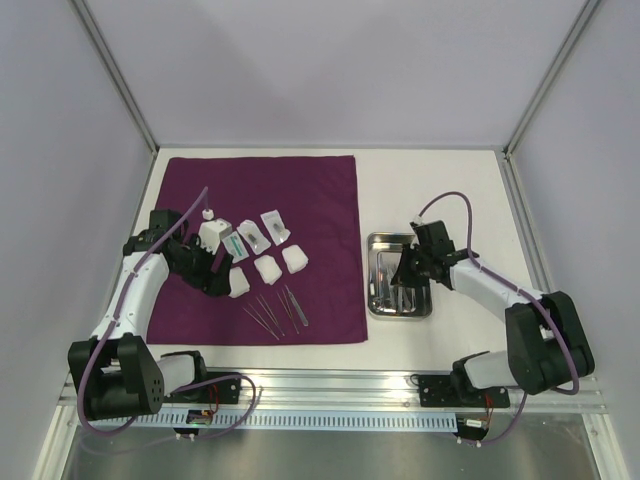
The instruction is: Prepare the surgical pack
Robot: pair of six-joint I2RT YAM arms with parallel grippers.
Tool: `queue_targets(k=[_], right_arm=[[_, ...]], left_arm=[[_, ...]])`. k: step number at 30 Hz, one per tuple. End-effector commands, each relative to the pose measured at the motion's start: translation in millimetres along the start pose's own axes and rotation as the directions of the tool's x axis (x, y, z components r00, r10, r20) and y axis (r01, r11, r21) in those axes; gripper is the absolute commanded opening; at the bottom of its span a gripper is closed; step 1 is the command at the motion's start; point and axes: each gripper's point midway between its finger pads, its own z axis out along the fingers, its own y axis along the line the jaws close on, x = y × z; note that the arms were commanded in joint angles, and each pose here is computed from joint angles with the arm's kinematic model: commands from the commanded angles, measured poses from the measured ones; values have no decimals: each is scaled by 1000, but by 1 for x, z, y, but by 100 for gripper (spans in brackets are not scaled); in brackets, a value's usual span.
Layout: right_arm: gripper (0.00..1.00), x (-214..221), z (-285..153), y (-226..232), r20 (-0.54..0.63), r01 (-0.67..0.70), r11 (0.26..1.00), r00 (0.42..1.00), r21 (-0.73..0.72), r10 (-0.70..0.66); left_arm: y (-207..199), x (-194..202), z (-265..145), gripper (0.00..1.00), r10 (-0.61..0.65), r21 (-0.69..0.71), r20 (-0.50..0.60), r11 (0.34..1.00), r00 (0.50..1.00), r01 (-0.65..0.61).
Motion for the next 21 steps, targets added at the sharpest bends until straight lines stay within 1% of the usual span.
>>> queue_targets(k=[1,3,5,6,7,8,9,10,11,12,13,14,15,17,18,19,20,21], right_arm=[[13,-11,-1,-5,32,19,999,999,34,-20],[17,-12,-3,-9,31,17,998,999,65,-19],[25,-18,-10,-10,34,19,995,999,97,-22],[27,-22,-14,-13,55,20,990,998,137,-28],[29,-34,-22,-7,87,33,989,995,146,-46],[30,-32,-28,-4,78,47,985,995,168,-61],[31,-40,-37,4,132,83,973,985,216,-114],[32,-43,-42,13,150,104,969,979,225,-140],[32,-52,-50,30,186,119,969,969,216,-160],[32,-44,-48,51,188,177,962,958,210,-218],[31,-39,-44,66,185,199,960,954,196,-236],[31,-42,-44,91,204,234,958,942,164,-265],[31,-21,-27,109,145,310,936,931,166,-334],[31,-16,-19,146,128,369,920,914,132,-385],[31,1,-10,166,94,425,899,896,106,-434],[30,14,11,169,38,460,881,884,114,-466],[30,27,27,190,5,513,854,857,85,-515],[30,26,21,207,25,528,847,848,54,-530]], left_arm=[[1,-16,-11,88,30,-21,47,999,998,-29],[0,-17,-12,88,29,-20,49,999,998,-28],[0,-16,-12,88,31,-20,48,999,998,-31],[0,-16,-13,88,34,-22,48,999,998,-33],[0,-16,-14,88,35,-24,46,999,998,-34],[1,-16,-15,88,34,-33,48,999,998,-32],[1,-16,-15,88,36,-36,47,999,998,-34],[1,-16,-16,88,34,-39,48,999,998,-32],[2,-16,-16,88,32,-47,49,998,998,-30],[3,-17,-17,88,30,-50,52,998,998,-28],[3,-17,-17,88,23,-53,54,998,998,-20],[5,-19,-16,88,16,-63,57,998,998,-12],[6,-19,-17,88,8,-67,58,998,998,-4],[8,-18,-16,88,-5,-77,48,997,999,9],[9,-18,-17,88,-6,-83,46,997,999,10],[10,-17,-16,88,-9,-87,42,996,999,13],[11,-15,-17,88,-10,-97,35,995,999,14],[11,-14,-17,88,-10,-100,33,995,999,14]])
